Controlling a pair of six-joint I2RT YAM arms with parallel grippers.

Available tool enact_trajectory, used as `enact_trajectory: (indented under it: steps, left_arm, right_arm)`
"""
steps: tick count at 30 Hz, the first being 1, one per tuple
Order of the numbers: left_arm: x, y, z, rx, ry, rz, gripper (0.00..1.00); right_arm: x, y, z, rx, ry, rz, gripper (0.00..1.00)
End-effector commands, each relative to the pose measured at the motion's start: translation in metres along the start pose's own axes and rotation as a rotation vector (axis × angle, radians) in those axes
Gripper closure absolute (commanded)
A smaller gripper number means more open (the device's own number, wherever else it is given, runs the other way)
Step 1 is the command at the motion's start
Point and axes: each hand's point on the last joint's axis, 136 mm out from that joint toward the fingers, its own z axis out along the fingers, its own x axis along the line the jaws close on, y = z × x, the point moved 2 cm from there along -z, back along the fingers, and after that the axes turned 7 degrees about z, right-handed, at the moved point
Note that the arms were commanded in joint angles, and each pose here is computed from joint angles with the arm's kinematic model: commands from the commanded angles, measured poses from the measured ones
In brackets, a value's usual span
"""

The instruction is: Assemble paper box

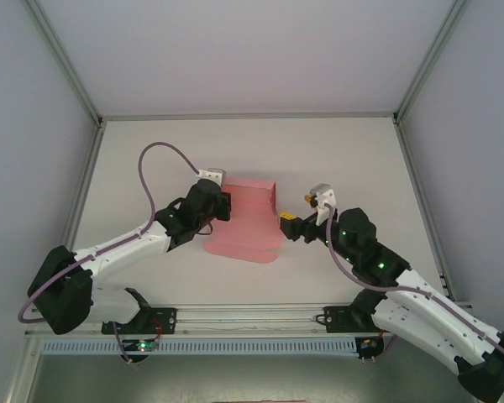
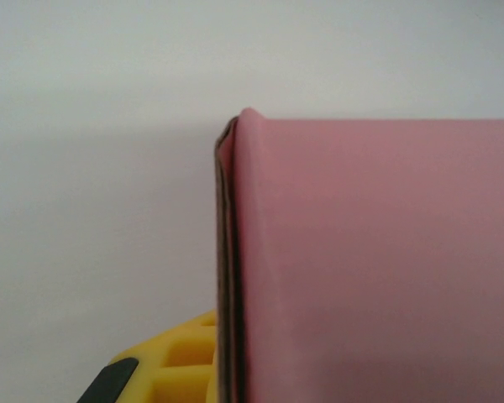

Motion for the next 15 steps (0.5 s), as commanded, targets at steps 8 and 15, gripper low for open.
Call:
enact_trajectory:
  steps: [8,15]
  left_arm:
    - [0.006,0.011,0.000,0.006,0.081,-0.029,1.00]
    - [-0.002,0.011,0.002,0.018,0.036,-0.034,1.00]
  right_arm:
    - [0.019,-0.024,0.019,0.145,0.126,0.028,0.19]
    - [-0.011,-0.018,0.033,0.134,-0.104,0.010,0.42]
